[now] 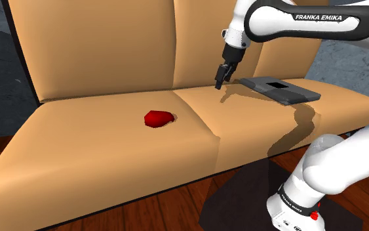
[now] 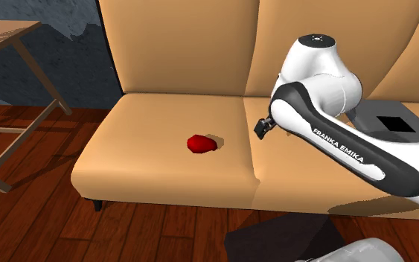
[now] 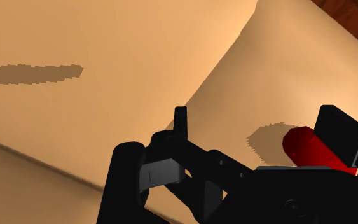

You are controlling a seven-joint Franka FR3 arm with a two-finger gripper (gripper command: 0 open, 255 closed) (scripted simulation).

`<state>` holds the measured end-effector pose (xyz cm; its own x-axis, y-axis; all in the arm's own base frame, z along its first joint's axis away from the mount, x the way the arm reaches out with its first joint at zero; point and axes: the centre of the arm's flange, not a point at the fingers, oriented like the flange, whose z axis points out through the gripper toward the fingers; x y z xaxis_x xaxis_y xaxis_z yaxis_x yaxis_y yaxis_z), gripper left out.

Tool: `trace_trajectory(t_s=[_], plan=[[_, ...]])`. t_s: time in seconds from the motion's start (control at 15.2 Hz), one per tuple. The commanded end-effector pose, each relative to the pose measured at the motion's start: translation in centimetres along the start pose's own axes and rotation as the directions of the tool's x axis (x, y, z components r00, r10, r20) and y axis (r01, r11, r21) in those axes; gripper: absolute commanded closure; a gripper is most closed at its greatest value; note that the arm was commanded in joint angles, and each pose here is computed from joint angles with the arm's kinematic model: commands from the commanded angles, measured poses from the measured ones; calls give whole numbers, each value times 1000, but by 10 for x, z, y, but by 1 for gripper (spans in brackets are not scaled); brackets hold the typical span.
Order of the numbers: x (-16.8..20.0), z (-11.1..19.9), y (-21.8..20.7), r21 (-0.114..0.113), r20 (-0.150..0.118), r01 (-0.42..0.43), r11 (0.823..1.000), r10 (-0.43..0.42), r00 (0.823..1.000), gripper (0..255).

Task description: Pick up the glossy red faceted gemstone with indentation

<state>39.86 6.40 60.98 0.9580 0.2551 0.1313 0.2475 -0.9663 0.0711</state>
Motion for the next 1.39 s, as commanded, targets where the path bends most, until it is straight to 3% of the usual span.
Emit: trace_trajectory(t_s=[0.0,0.33,0.66,0.99,1.32], plan=[[25,12,-8,12,6,62,998,-62,998,0],[80,37,-36,43,19,209,977,-210,978,0],[130,61,-73,75,27,351,933,-354,935,0],[174,86,-117,108,30,485,868,-490,871,0],[209,109,-168,140,28,606,783,-615,788,0]])
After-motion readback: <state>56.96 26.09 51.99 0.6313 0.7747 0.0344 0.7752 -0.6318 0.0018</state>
